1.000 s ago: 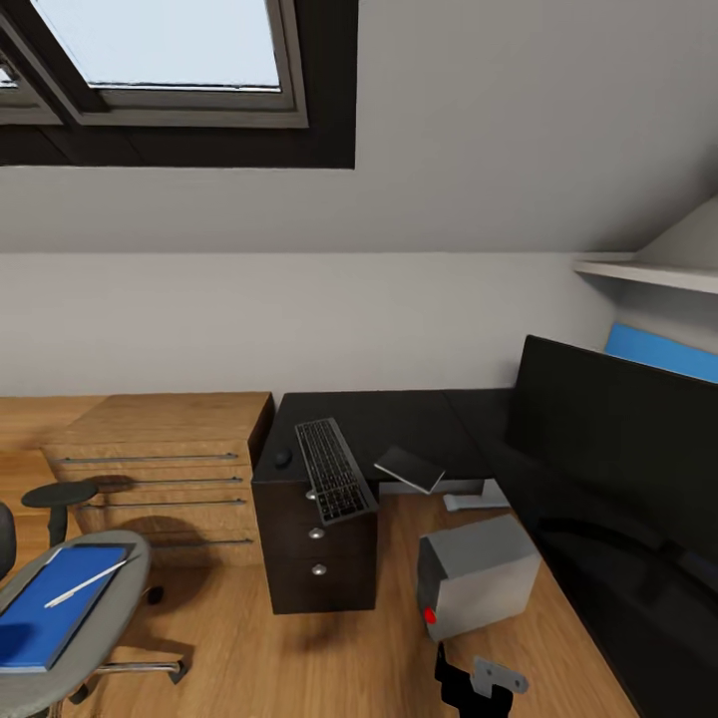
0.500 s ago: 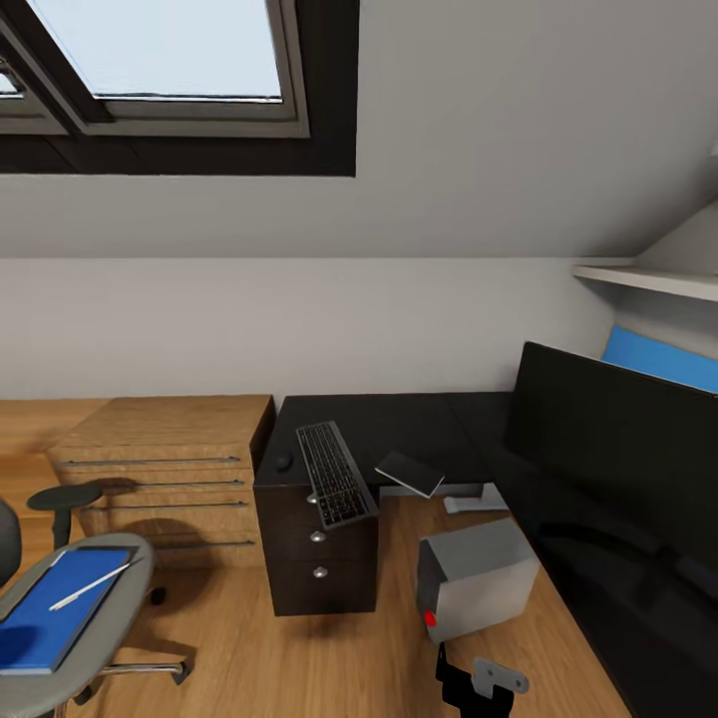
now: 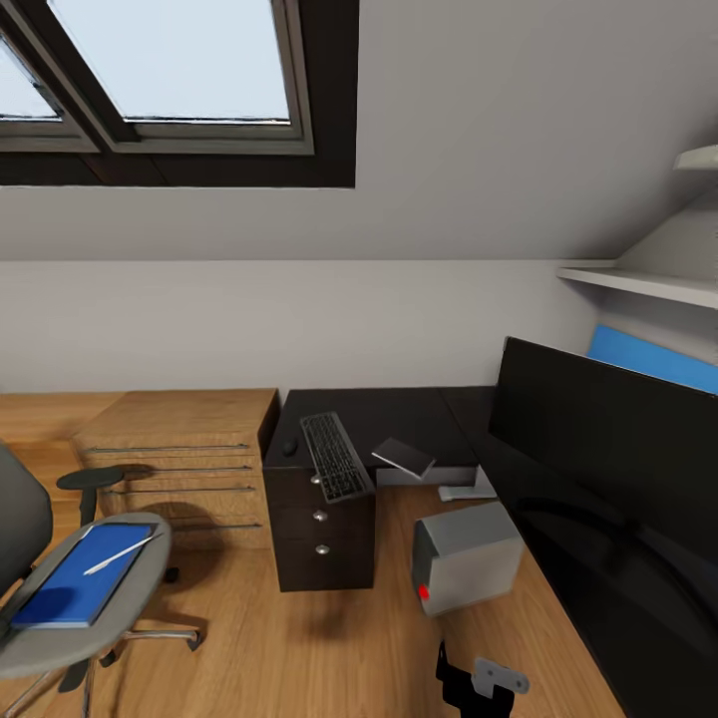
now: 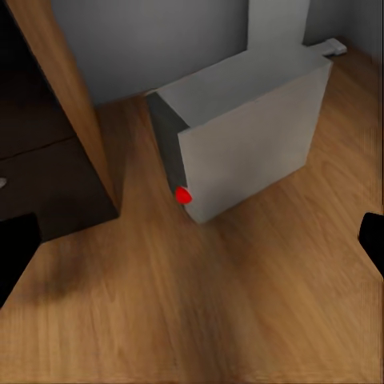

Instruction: In the bedroom, organize the workspace by keeping the computer under the desk, ensuring the monitor is on the desk, placing the keyboard on the desk next to the monitor, placing the mouse on the desk next to the keyboard, moving the folder from the swivel chair onto the desk next to the mouse, stacking the notebook on top of the folder with the pen on top of the notebook, and positioning the swivel chair next to the desk.

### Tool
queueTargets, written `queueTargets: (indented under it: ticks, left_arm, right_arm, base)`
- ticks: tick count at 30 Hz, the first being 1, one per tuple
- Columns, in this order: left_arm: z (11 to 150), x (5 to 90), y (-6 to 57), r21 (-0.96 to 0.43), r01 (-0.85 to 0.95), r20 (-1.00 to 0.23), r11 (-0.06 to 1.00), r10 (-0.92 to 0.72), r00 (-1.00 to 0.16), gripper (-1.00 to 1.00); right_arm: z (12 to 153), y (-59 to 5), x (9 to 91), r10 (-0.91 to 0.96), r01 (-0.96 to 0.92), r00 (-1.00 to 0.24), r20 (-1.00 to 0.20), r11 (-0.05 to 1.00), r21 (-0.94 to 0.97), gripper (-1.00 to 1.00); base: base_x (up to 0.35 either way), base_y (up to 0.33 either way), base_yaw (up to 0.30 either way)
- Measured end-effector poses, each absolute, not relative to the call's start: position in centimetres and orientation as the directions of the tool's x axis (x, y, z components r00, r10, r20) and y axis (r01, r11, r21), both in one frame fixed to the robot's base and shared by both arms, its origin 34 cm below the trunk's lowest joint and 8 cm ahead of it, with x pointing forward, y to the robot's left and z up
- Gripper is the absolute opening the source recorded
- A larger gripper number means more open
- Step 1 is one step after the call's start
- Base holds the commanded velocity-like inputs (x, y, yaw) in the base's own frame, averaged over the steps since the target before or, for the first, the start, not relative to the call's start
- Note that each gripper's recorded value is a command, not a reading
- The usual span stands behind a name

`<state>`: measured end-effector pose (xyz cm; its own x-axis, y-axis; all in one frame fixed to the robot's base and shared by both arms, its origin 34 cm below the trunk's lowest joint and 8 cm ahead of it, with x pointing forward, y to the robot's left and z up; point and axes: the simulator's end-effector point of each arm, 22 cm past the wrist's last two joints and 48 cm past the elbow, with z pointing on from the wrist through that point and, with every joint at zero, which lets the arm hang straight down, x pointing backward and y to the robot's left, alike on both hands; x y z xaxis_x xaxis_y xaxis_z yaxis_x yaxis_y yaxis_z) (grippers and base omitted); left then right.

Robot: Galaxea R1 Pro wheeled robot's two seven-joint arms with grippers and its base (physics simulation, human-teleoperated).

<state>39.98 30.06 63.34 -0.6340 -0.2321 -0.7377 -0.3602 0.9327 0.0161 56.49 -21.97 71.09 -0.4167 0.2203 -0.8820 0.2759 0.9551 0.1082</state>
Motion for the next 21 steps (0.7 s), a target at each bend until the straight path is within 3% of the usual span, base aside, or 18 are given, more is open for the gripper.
queueTargets:
  ticks: [15, 21]
  left_arm:
    - [65.1, 39.6, 30.1, 0.018, -0.362, -0.736, 0.932, -0.233, -0.635, 1.00]
    - [65.6, 39.3, 30.0, 0.020, -0.362, -0.733, 0.932, -0.233, -0.640, 1.00]
  right_arm:
    - [72.8, -22.0, 56.1, 0.220, 0.276, -0.419, -0.881, 0.955, 0.108, 1.00]
    - [73.2, -22.1, 55.8, 0.220, 0.277, -0.424, -0.878, 0.955, 0.105, 1.00]
  base:
    - [-0.334, -0.098, 0.004]
    - [-0.334, -0.126, 0.096]
